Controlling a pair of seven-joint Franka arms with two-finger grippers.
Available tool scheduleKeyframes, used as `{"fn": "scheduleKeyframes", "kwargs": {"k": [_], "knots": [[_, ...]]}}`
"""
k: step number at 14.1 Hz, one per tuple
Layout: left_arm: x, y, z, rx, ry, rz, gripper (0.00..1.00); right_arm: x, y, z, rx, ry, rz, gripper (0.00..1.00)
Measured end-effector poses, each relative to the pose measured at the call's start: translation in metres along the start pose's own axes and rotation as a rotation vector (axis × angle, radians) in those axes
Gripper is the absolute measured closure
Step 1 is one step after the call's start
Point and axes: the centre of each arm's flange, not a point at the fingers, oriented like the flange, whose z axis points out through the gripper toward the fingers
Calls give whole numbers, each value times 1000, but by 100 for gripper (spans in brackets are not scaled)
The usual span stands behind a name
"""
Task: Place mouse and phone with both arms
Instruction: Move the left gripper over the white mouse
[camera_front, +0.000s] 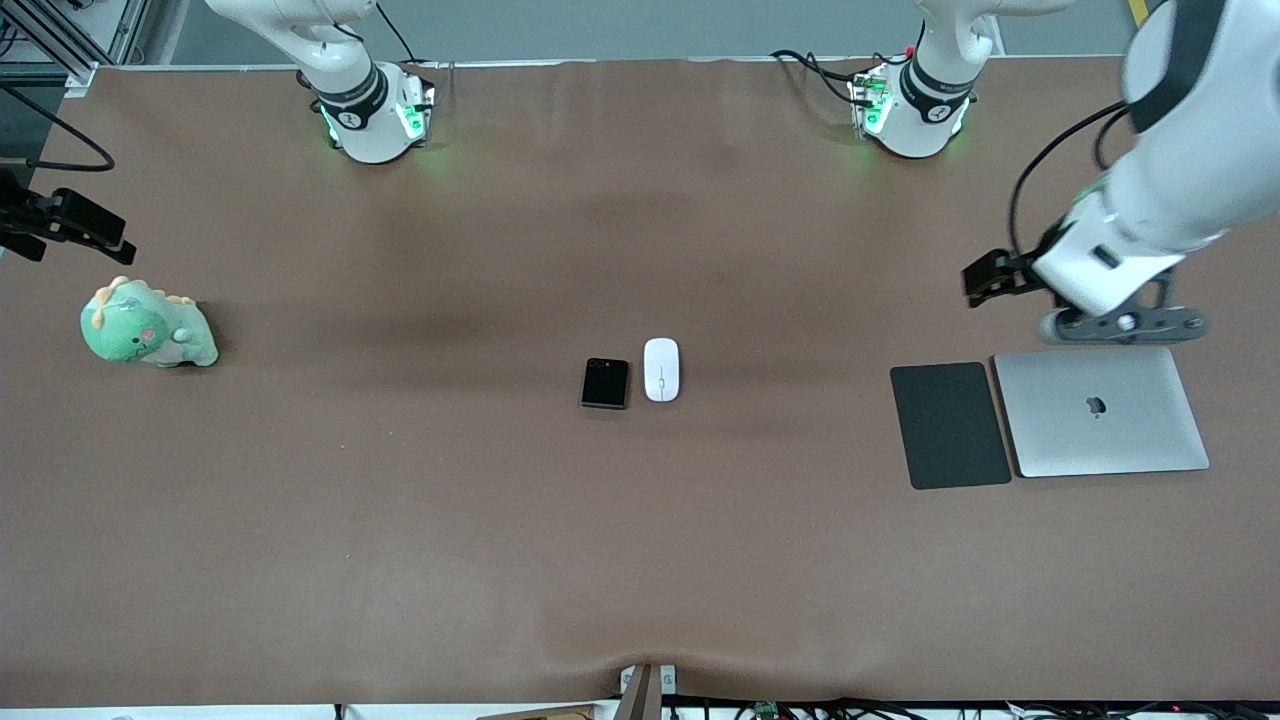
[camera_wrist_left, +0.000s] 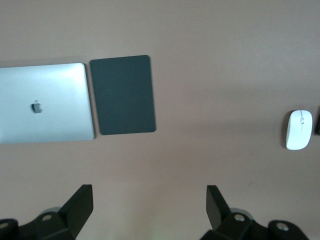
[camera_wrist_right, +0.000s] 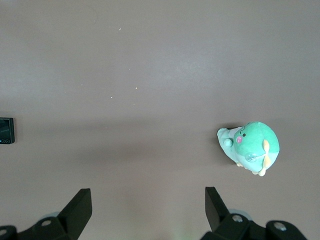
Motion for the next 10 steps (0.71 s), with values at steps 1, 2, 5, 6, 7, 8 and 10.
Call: {"fn": "scheduleKeyframes", "kwargs": {"k": [1, 2, 5, 6, 7, 8, 10], "knots": [[4, 17, 14, -3, 3, 12, 0, 0, 0, 0, 0, 0, 0, 0], [8, 34, 28, -5, 2, 23, 0, 0, 0, 0, 0, 1, 0, 0], [15, 90, 73, -12, -5, 23, 0, 0, 0, -1, 0, 2, 0, 0], [14, 113, 88, -15, -4, 18, 0, 0, 0, -1, 0, 2, 0, 0], [12, 135, 104, -17, -4, 12, 0, 0, 0, -1, 0, 2, 0, 0], [10, 155, 119, -20, -5, 10, 0, 0, 0, -1, 0, 2, 0, 0], [2, 192, 152, -30, 4, 15, 0, 0, 0, -1, 0, 2, 0, 0]]}}
